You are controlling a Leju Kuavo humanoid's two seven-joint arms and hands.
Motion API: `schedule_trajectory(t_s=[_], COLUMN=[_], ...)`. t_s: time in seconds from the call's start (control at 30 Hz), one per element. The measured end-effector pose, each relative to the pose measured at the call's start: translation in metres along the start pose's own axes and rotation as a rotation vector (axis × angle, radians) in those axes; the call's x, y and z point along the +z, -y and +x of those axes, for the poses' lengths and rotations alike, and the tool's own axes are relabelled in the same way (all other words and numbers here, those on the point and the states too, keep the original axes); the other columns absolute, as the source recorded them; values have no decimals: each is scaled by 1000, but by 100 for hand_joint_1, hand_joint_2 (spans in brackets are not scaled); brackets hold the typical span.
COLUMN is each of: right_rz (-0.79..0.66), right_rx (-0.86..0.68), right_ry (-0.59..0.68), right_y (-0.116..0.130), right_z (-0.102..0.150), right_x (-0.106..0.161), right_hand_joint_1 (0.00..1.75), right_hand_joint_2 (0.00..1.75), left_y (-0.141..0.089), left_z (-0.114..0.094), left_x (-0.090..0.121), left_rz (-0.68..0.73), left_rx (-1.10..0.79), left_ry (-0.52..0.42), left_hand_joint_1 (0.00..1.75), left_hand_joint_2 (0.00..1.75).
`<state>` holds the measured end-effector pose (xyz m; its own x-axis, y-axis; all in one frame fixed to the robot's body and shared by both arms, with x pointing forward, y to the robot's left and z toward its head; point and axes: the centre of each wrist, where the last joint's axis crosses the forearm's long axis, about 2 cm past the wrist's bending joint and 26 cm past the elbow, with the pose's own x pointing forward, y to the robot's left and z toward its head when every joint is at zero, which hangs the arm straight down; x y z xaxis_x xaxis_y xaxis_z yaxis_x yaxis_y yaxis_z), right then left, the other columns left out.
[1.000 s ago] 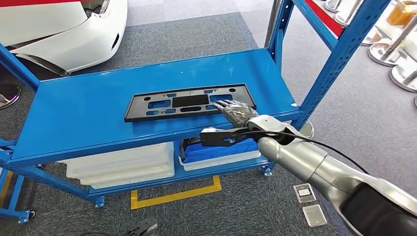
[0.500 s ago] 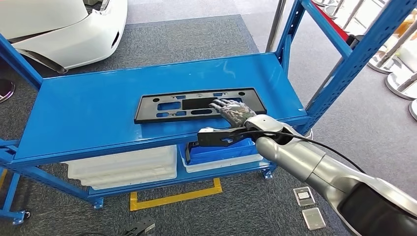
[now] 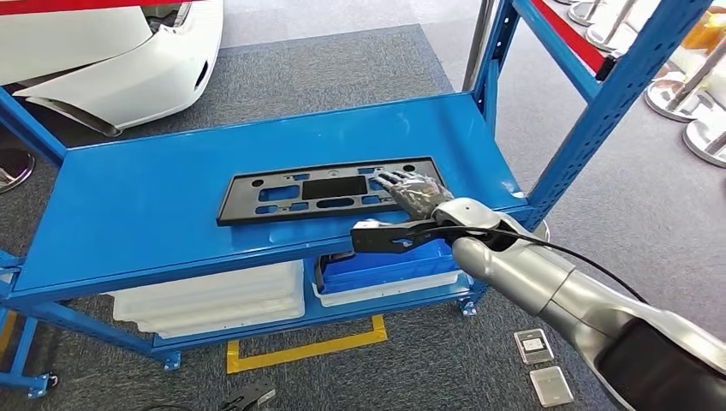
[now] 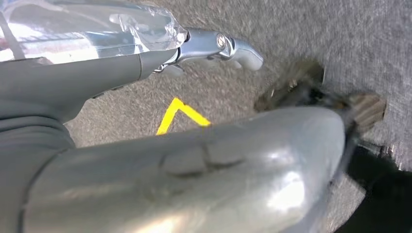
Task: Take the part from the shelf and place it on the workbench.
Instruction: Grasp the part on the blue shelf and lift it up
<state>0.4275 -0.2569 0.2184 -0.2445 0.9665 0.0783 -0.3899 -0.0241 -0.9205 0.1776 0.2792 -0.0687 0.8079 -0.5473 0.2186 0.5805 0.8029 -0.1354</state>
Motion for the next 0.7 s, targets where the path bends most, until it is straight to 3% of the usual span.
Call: schedule_trajectory(t_s=[0.7], right_rz=[25], right_rx=[16], right_ry=[-47], right_y=[-12], right_z=[-10], right_x=[3], right_hand_joint_1=[0], right_hand_joint_2=[0], left_y=[-1], left_z=[1], left_x=[1], left_rz=[-6], left_rx=[-13], left_ry=[-4], left_hand_joint_1=[0], left_hand_joint_2=[0])
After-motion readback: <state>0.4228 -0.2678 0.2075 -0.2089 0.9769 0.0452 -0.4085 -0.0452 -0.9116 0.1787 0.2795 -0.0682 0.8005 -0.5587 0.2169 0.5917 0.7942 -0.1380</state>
